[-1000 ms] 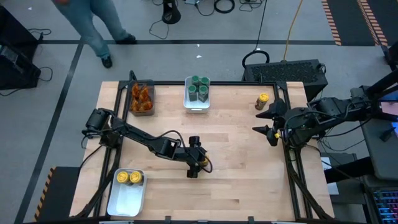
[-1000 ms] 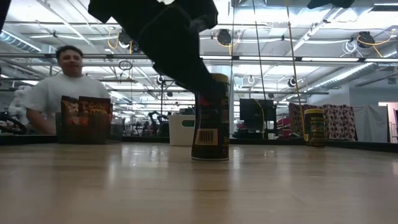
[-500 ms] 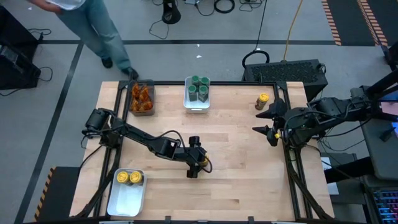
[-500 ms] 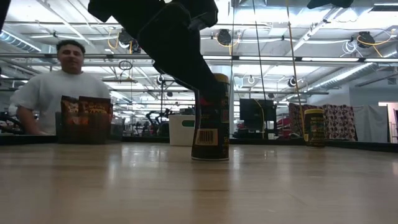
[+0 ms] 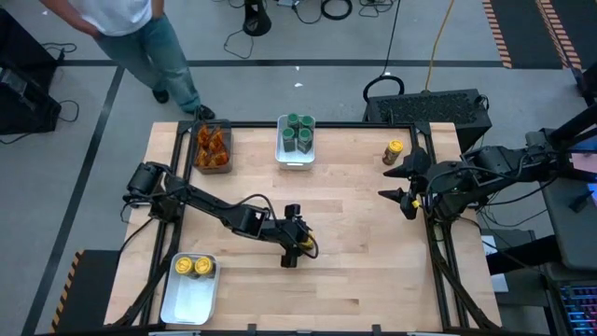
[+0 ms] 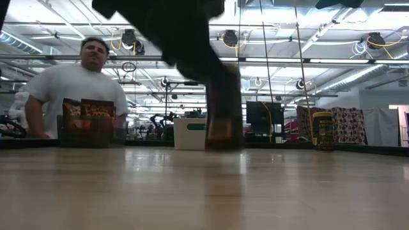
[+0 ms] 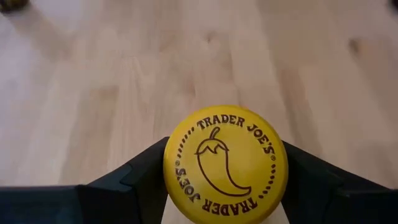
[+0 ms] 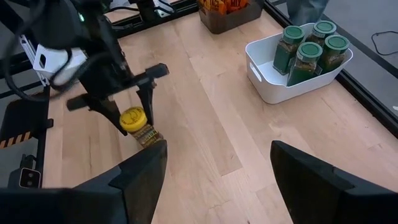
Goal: Sort spices by type
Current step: Put the bottom yellow seasoning bottle into the bottom white bin
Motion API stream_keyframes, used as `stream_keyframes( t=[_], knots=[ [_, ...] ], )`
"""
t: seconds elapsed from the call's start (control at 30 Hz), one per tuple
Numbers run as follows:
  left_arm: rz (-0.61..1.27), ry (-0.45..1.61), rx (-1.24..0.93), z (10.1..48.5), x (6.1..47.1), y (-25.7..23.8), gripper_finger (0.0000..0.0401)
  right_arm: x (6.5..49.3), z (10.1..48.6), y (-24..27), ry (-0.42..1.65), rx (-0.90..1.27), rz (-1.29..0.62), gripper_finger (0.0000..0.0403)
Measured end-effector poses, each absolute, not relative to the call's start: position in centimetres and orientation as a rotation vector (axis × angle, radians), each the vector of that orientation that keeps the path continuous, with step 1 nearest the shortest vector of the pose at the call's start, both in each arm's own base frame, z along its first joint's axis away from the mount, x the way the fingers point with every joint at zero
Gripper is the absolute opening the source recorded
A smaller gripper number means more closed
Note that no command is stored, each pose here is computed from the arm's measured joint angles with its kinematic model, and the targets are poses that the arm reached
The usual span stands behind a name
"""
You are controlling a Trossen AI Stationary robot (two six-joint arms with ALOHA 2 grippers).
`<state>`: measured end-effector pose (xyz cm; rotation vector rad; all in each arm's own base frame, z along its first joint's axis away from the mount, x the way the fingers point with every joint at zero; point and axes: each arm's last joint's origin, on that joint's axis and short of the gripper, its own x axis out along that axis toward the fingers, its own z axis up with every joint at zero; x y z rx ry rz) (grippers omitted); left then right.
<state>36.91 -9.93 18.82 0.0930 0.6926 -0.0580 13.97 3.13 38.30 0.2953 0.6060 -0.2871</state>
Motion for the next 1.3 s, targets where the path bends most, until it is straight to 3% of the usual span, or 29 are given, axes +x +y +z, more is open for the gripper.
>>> stream_keyframes(
  t=[0.23,0.63,1.0,1.3],
  knots=[
    [-0.132,0.559,0.01,25.1,34.4,-10.7,0.0246,14.0,38.3,3.1,0.604,0.296,-0.287,0.0267],
    [-0.297,0.621,-0.157,33.1,23.0,-13.7,0.0247,15.4,39.2,3.6,0.485,0.367,-0.259,0.0267],
    [-0.508,0.885,0.02,33.1,14.1,-16.0,0.0248,20.3,39.3,5.1,0.345,0.513,-0.241,0.0267],
    [-0.647,0.939,0.19,30.4,10.7,-18.2,0.0248,24.2,37.4,6.5,0.375,0.628,-0.243,0.0267]
  ],
)
